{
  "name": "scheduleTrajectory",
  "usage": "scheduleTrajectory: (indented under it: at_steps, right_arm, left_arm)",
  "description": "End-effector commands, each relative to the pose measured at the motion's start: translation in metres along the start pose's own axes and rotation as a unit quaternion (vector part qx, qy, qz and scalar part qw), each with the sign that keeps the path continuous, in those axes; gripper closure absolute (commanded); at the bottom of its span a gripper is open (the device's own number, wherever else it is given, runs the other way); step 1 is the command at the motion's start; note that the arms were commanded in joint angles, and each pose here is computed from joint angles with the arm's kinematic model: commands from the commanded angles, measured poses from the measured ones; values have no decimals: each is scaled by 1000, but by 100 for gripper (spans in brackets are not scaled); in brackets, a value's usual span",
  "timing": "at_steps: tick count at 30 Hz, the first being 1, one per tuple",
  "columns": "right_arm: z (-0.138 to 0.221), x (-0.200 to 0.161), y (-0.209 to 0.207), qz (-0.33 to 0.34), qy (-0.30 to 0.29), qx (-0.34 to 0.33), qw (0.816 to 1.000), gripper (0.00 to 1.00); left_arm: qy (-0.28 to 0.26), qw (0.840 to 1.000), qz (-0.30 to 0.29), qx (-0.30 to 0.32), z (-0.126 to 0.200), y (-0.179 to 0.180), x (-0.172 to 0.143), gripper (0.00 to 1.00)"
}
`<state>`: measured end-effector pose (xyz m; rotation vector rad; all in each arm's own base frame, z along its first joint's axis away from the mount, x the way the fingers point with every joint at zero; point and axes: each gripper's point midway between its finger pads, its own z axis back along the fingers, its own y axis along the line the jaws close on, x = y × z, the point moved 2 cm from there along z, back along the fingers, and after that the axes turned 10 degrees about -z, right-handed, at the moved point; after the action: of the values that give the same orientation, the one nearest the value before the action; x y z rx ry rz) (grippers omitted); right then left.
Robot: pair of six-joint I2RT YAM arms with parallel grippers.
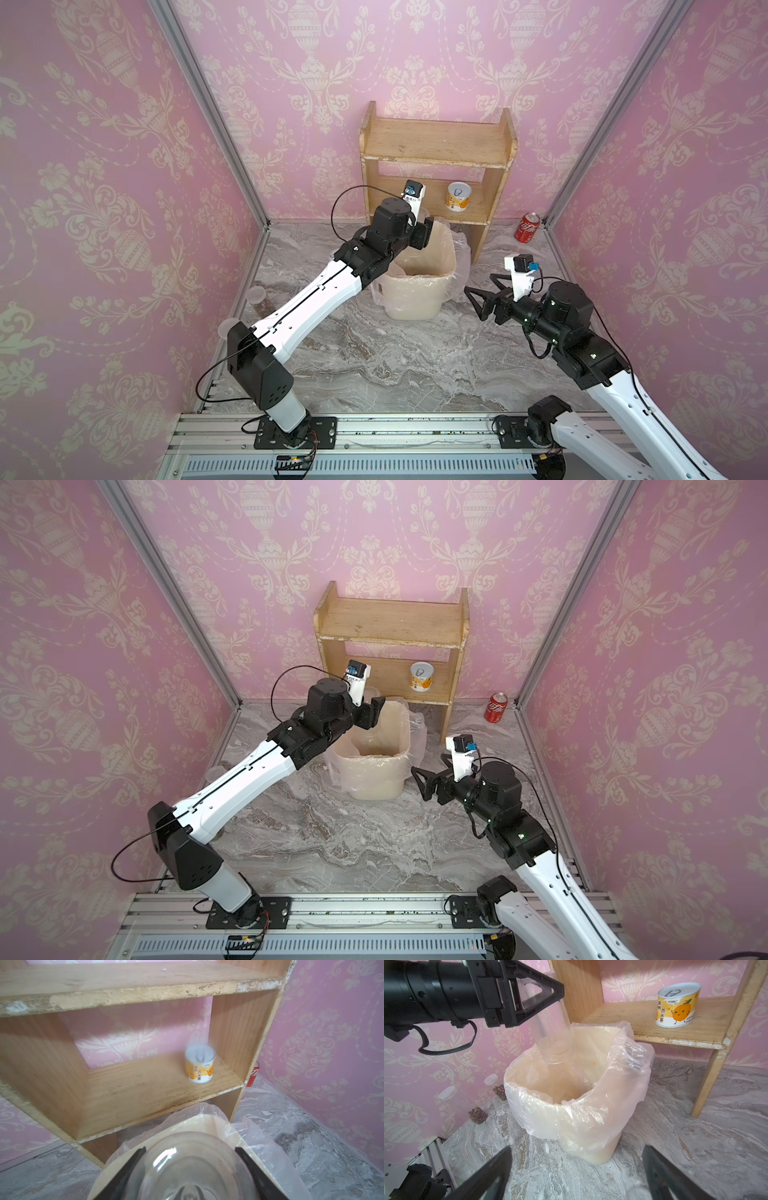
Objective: Empty the moldy dried flower tea in the jars
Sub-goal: Pour the moldy dried flower tea into the trash bin.
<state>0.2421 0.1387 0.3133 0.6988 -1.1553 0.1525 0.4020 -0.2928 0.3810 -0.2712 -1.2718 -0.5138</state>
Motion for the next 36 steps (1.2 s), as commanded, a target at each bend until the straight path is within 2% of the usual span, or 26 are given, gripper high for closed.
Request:
scheduleTrajectory:
  at_steps: [1,4,5,8,11,13,15,18,25,30,36]
  right_arm:
    - [4,1,1,0,-13,2,1000,0]
    - [6,1,0,-1,-16,1,1000,0]
    - [6,0,0,-1,-16,1,1000,0]
    - [7,1,0,-2,-19,0,1000,0]
    - [6,1,0,-8,-19,3,1000,0]
    - [6,1,1,-12,-21,5,1000,0]
    - [6,4,3,-20,-26,10,999,0]
    - [5,8,7,-48,-40,25,998,0]
    - [2,30,14,-142,-90,60,984,0]
    - [-7,48,24,-230,-101,94,963,0]
    - [-26,66,38,-277,-105,112,949,0]
  left_arm:
    - [-9,998,57,0,3,21,1,82]
    - [-14,999,-30,13,8,-2,4,79]
    - [-9,999,-32,4,8,-6,4,78]
    - [-5,999,41,-5,3,13,0,81]
    - [-17,999,21,-21,5,0,2,80]
    - [-15,998,51,-38,5,1,4,78]
    - [-18,994,98,-38,5,15,5,80]
    - [-56,988,140,-39,15,24,15,80]
    - [-117,955,256,-88,33,32,32,80]
    - [-150,921,337,-127,42,38,37,80]
    - [-164,890,389,-174,50,31,44,80]
